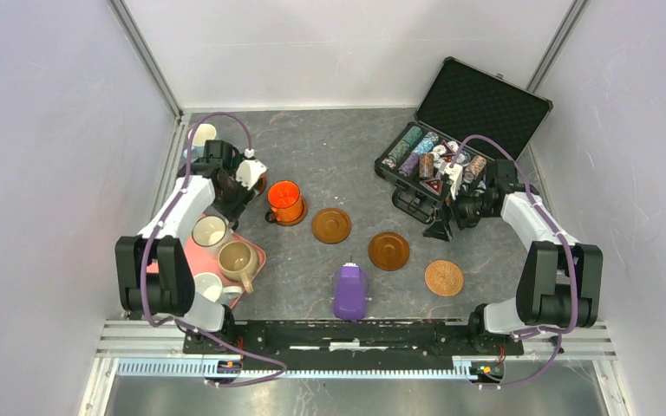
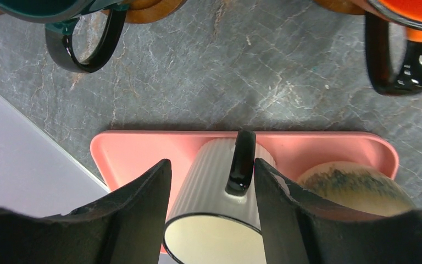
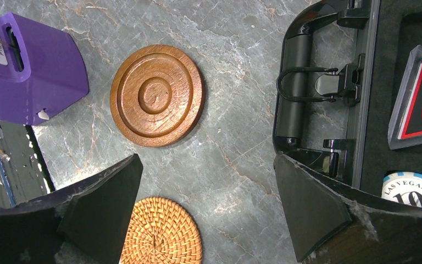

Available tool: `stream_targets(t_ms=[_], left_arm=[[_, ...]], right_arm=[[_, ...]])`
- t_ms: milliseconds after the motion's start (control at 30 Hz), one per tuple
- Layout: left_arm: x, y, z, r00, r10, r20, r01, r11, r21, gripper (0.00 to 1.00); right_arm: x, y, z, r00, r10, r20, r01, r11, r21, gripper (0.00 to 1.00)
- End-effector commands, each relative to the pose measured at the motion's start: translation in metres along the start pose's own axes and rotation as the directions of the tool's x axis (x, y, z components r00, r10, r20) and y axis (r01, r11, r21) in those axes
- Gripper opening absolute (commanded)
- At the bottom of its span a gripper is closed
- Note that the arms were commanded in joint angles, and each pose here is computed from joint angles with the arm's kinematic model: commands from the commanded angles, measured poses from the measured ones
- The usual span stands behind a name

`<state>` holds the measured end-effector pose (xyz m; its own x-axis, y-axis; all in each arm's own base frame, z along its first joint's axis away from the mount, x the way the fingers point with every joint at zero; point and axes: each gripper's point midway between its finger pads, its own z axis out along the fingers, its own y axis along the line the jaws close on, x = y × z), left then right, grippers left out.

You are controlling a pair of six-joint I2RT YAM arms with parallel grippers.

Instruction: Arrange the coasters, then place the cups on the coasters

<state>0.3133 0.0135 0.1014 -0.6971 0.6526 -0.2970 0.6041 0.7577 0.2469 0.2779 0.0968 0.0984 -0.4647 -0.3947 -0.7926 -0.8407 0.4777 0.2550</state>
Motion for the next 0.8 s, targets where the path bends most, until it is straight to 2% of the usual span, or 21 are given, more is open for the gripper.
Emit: stream_targets(t_ms=[0,167,300,600,767], left_arm=[[-0.006,0.027,0.005,1.0,-0.003,-0.007,0.002,0.997,-0.08,0.63],[-0.002,0.039,0.009,0.999,-0.031,-0.023,0.028,0.994,-0.11,0.63],[0.02,0.066,0.011,0.991,-0.12,-0.05,0.112,0.983,-0.146,0.63],[0.062,0.097,0.016,0.963,-0.251,-0.097,0.24,0.964,-0.116,0.65],[0.085,0.1,0.012,0.95,-0.29,-0.118,0.278,0.955,-0.106,0.66]], right_arm=[[-0.001,0.001,0.001,1.0,-0.009,0.007,0.009,1.0,-0.01,0.98],[0.001,0.001,0.002,1.0,-0.004,0.003,0.004,1.0,-0.014,0.98],[0.001,0.001,0.002,1.0,-0.004,0.003,0.004,1.0,-0.016,0.98],[0.001,0.002,0.002,1.0,-0.002,0.004,0.002,1.0,-0.017,0.98],[0.0,0.002,0.002,1.0,-0.005,0.004,0.005,1.0,-0.02,0.98]])
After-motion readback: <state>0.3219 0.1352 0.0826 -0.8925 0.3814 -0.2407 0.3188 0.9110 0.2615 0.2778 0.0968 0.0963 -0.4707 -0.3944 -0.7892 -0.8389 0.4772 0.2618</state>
